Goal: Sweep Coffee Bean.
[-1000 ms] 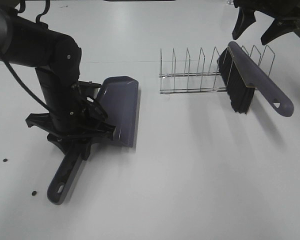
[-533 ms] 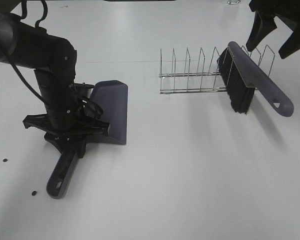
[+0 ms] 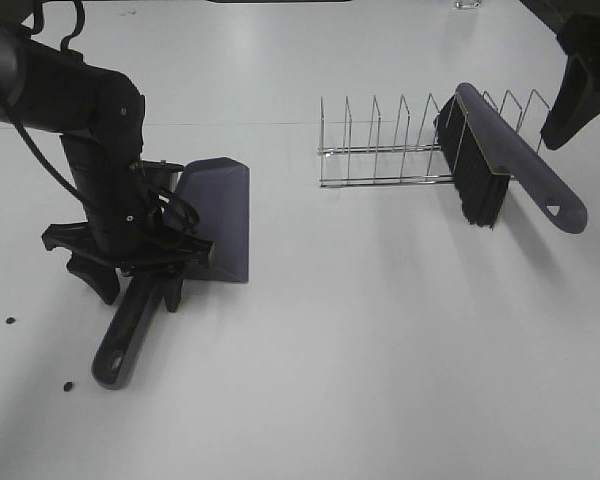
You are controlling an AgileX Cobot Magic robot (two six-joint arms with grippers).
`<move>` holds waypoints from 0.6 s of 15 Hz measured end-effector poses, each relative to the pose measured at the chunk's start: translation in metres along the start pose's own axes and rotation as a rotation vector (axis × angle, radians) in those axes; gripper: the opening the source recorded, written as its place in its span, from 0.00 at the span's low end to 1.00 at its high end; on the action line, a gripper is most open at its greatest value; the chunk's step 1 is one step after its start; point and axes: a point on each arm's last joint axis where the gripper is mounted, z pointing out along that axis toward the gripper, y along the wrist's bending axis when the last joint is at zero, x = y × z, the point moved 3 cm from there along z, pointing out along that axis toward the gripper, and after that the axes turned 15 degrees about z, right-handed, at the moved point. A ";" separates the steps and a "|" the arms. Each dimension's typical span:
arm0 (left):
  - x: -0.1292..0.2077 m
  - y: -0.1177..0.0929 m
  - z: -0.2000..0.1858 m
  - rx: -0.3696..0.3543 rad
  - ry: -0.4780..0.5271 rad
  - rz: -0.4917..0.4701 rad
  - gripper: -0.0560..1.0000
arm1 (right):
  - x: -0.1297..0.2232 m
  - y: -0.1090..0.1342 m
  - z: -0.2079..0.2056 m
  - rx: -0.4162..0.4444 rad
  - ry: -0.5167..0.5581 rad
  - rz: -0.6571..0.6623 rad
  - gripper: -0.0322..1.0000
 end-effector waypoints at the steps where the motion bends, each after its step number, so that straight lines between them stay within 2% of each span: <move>1: 0.002 0.000 -0.008 -0.001 -0.003 0.005 0.66 | 0.006 0.001 -0.011 -0.008 -0.031 -0.007 0.67; 3: 0.002 0.000 -0.038 -0.001 -0.066 0.025 0.66 | 0.023 0.002 -0.033 -0.024 -0.093 -0.021 0.67; 5: 0.006 0.009 -0.068 0.007 -0.121 0.026 0.66 | 0.045 -0.001 -0.052 -0.034 -0.146 -0.024 0.67; 6: 0.008 0.023 -0.080 0.008 -0.135 0.009 0.66 | 0.057 -0.002 -0.059 -0.039 -0.169 -0.023 0.67; 9: 0.026 0.086 -0.121 -0.021 -0.217 -0.048 0.66 | 0.091 -0.008 -0.075 -0.056 -0.237 -0.037 0.67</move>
